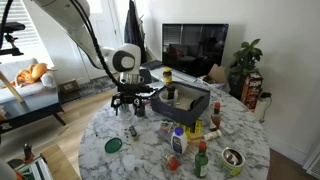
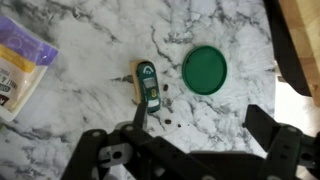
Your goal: Put the toy car on the table, remove the top plank toy, put it on the table to the right and then put the toy car to the plank toy to the left
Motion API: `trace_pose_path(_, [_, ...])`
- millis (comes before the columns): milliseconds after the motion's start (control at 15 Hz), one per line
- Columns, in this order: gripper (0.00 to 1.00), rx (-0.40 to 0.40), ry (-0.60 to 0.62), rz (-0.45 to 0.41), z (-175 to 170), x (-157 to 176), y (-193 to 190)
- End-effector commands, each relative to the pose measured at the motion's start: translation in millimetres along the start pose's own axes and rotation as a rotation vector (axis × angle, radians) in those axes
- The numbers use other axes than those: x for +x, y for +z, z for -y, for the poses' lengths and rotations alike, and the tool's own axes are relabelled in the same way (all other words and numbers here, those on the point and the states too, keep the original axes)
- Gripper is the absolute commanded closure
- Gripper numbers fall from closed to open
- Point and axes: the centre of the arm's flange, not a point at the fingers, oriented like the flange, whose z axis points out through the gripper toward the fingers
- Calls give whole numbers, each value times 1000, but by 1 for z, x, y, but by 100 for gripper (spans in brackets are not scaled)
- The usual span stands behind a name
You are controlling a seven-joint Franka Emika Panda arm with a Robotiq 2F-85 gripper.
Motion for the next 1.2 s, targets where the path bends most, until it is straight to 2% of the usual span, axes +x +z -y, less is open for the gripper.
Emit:
trace_pose_path(0, [0, -105, -106, -58, 6, -18, 43])
trace_pose_path(133, [0, -137, -136, -85, 4, -20, 57])
trace_pose_path(333, [0, -121, -172, -97, -3, -16, 72])
trace_pose_path(400, [0, -122, -133, -90, 0, -15, 58])
trace_pose_path(1133, [0, -107, -158, -133, -11, -17, 71])
